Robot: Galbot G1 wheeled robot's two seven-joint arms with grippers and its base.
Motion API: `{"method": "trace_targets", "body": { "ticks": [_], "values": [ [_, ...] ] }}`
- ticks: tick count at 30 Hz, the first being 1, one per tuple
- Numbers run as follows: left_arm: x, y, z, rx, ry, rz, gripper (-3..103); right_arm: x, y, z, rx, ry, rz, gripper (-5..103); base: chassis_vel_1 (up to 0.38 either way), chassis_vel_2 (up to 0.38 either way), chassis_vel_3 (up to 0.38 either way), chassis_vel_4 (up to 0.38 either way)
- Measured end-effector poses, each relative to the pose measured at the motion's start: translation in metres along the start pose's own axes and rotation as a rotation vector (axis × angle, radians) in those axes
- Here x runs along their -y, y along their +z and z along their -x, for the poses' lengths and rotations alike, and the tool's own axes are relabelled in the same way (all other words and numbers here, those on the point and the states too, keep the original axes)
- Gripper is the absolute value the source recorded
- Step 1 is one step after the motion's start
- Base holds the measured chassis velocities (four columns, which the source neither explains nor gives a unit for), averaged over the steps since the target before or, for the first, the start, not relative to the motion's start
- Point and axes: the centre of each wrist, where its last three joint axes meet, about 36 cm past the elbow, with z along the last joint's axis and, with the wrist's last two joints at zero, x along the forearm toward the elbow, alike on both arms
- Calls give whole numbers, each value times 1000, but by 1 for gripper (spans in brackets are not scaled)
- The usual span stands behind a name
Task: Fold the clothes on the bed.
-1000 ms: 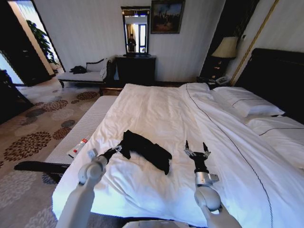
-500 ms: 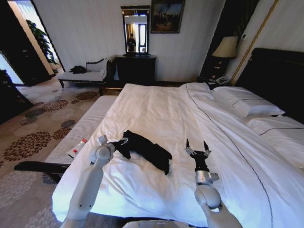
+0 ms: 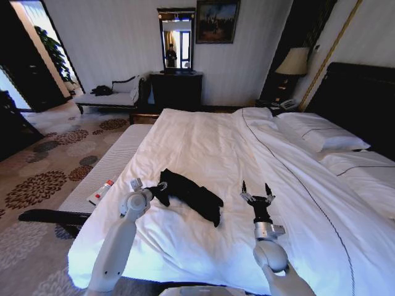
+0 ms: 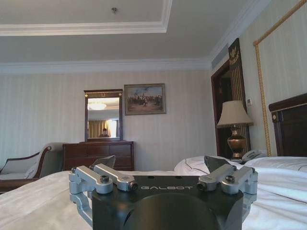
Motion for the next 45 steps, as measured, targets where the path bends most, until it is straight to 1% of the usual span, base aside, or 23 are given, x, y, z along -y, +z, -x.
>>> {"method": "trace_targets", "body": {
  "ticks": [2, 5, 6, 7, 8, 10, 14, 16, 18, 19, 21, 22, 24, 26, 29, 30, 32, 35, 37, 41, 42, 43, 45],
  "values": [
    [0, 0, 0, 0, -1, -1, 36, 0, 0, 0, 0, 0, 0, 100, 0, 0, 0, 0],
    [-2, 0, 0, -3, -1, -8, 19, 1, 0, 0, 4, 0, -1, 100, 0, 0, 0, 0],
    [-2, 0, 0, -3, -1, -8, 19, 1, 0, 0, 4, 0, -1, 100, 0, 0, 0, 0],
    [-3, 1, 1, -4, -1, -10, 14, 1, 0, 0, 5, 1, -2, 100, 0, 0, 0, 0],
    [-3, 1, 1, -5, 0, -12, 14, 1, 0, 0, 5, 1, -3, 100, 0, 0, 0, 0],
    [-4, 1, 0, -3, 1, -15, 4, 2, 1, -1, 7, 3, -5, 100, 0, 0, 0, 0],
    [-5, 0, -6, 6, 10, -20, 1, 4, 1, -1, 9, 5, -7, 100, 0, 0, 0, 0],
    [-9, 1, -18, 17, 13, -15, 1, 4, 2, 0, 9, 9, -8, 100, 0, 0, 0, 0],
    [-24, 12, -41, 20, -13, 15, 1, 5, 3, 0, 4, 27, -2, 100, 0, 0, 0, 0],
    [-35, 21, -53, 11, -38, 32, 1, 4, 5, 0, -5, 41, 10, 100, 0, 0, 0, 0],
    [-39, 25, -57, 5, -47, 37, 1, 3, 5, 0, -8, 45, 14, 100, 0, 0, 0, 0],
    [-49, 35, -65, -9, -70, 46, 1, 1, 7, -1, -21, 56, 31, 100, 0, 0, 0, 0],
    [-75, 61, -84, -34, -139, 49, 1, -9, 13, -4, -69, 54, 96, 100, 0, 0, 0, 0],
    [-79, 63, -86, -34, -148, 48, 1, -12, 13, -5, -78, 51, 110, 100, 0, 0, 0, 0],
    [-99, 76, -96, -18, -208, 32, 1, -33, 16, -10, -137, 13, 217, 100, 0, 0, 0, 0],
    [-102, 76, -97, -10, -217, 30, 1, -38, 15, -11, -146, -2, 240, 100, 0, 0, 0, 0],
    [-103, 75, -98, -5, -221, 28, 1, -42, 15, -12, -150, -14, 254, 100, 0, 0, 0, 0],
    [-107, 66, -99, 33, -236, 23, 1, -58, 8, -19, -184, -79, 332, 100, 0, 0, 0, 0],
    [-108, 64, -100, 39, -238, 23, 1, -59, 7, -20, -190, -85, 339, 100, 0, 0, 0, 0],
    [-115, 44, -105, 93, -255, 23, 1, -71, -11, -37, -301, -147, 427, 100, 0, 0, 0, 0],
    [-115, 44, -105, 93, -255, 23, 1, -71, -11, -37, -301, -147, 427, 100, 0, 0, 0, 0],
    [-115, 41, -105, 99, -256, 23, 1, -73, -14, -40, -321, -153, 444, 100, 0, 0, 0, 0],
    [-116, 35, -106, 113, -256, 25, 1, -87, -35, -54, -434, -167, 536, 100, 0, 0, 0, 0]
  ]
}}
